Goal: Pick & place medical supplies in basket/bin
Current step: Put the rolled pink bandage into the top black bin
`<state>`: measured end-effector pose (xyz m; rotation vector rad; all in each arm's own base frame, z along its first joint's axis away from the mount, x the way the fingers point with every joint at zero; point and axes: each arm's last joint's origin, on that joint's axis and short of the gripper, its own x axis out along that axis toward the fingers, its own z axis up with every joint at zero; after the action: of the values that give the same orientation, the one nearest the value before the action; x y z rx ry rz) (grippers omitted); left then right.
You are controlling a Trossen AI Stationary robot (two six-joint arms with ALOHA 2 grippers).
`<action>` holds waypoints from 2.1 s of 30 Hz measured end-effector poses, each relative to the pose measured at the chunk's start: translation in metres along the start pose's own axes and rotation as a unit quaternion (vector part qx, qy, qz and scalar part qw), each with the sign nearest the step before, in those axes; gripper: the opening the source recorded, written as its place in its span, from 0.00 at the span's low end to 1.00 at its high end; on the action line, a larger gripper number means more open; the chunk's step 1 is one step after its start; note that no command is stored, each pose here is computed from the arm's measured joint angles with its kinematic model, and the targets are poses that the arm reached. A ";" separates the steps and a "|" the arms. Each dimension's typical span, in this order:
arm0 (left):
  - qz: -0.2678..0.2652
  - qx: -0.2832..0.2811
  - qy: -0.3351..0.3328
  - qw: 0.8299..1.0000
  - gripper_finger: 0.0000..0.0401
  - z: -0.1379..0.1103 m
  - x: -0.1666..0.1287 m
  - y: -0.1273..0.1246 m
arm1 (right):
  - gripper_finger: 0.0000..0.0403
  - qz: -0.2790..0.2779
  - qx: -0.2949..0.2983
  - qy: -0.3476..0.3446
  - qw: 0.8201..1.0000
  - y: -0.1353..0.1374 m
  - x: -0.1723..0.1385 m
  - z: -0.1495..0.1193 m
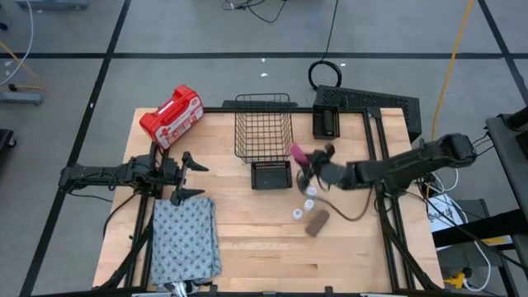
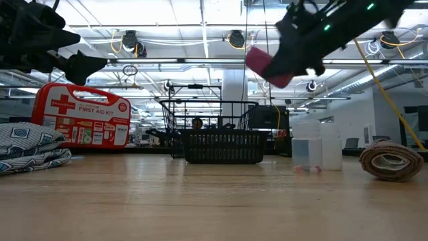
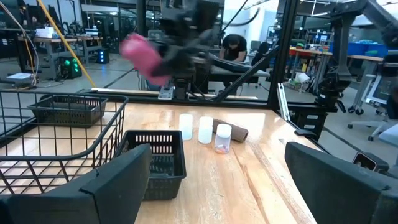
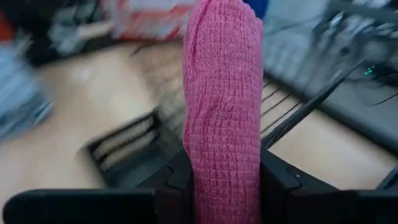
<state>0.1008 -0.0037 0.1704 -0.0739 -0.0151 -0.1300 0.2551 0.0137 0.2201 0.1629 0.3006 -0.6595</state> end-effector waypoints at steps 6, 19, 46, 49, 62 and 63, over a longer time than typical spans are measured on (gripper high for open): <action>0.000 0.000 0.000 1.000 0.93 0.000 0.000 0.000 | 0.24 -0.054 0.093 -0.147 0.983 -0.049 0.021 0.003; 0.000 0.000 0.000 1.000 0.93 0.000 0.000 0.000 | 0.24 -0.174 -0.030 -0.195 0.965 -0.070 0.012 0.101; 0.000 0.000 0.000 1.000 0.93 0.000 0.000 0.000 | 0.24 -0.286 0.096 -0.035 0.953 -0.153 0.050 0.102; 0.000 0.000 0.000 1.000 0.93 0.000 0.000 0.000 | 0.24 -0.282 0.132 -0.022 0.950 -0.160 0.055 0.076; 0.000 0.000 0.000 1.000 0.93 0.000 0.000 0.000 | 0.24 -0.210 0.250 0.035 0.945 -0.179 0.062 0.000; 0.000 0.000 0.000 1.000 0.93 0.000 0.000 0.000 | 0.24 -0.209 0.249 0.043 0.945 -0.179 0.064 -0.003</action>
<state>0.1008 -0.0037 0.1703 -0.0740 -0.0147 -0.1303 0.1906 -0.1624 0.1867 0.6267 0.2479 -1.1468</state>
